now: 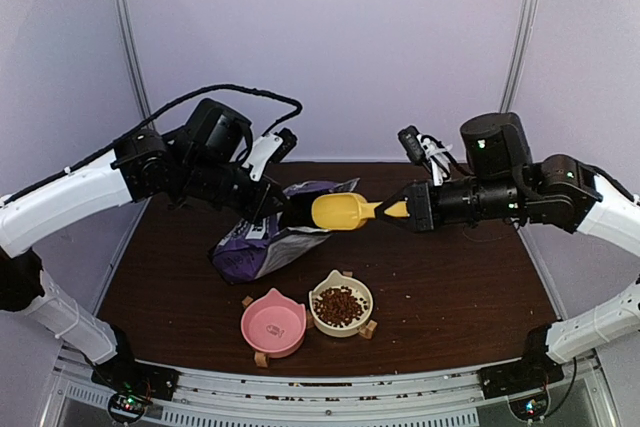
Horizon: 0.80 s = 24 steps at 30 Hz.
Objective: Serve the pet food
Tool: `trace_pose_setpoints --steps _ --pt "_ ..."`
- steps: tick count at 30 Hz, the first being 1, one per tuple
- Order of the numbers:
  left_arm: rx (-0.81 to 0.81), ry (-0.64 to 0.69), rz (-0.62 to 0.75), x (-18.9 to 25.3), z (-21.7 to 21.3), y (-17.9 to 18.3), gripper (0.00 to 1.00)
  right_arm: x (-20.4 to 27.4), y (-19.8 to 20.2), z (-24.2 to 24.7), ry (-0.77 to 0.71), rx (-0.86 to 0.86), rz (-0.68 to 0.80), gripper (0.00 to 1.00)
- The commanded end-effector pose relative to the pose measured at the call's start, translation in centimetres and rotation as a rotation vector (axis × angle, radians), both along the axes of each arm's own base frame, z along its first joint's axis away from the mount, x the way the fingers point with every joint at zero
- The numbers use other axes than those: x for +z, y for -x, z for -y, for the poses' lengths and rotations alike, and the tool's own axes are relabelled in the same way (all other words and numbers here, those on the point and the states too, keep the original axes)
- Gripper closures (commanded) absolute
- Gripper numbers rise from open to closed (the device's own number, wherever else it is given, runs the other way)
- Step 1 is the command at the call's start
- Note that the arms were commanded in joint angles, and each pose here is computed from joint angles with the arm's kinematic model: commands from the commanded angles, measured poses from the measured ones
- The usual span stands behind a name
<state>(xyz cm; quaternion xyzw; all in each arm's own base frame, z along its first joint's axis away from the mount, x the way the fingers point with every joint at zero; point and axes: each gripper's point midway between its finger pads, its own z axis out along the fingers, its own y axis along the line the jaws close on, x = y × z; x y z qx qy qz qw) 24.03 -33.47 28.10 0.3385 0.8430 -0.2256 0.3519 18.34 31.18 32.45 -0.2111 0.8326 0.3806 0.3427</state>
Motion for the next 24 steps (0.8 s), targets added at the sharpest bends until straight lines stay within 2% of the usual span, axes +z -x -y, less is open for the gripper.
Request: trace_pose_setpoints --steps 1,8,16,24 --pt "-0.078 0.154 0.083 4.8 2.8 0.2 1.0 2.4 -1.6 -0.7 0.011 -0.03 0.103 0.88" --pt "-0.068 0.18 0.085 5.4 3.2 0.0 1.0 -2.5 -5.1 -1.4 0.17 -0.175 0.066 0.89" --pt "-0.062 0.194 0.044 3.9 4.2 -0.2 1.0 -5.7 -9.0 -4.1 0.276 -0.277 0.075 0.88" --pt "-0.028 0.21 0.013 2.3 4.9 -0.7 1.0 -12.1 -12.1 -7.0 0.367 -0.33 0.038 0.89"
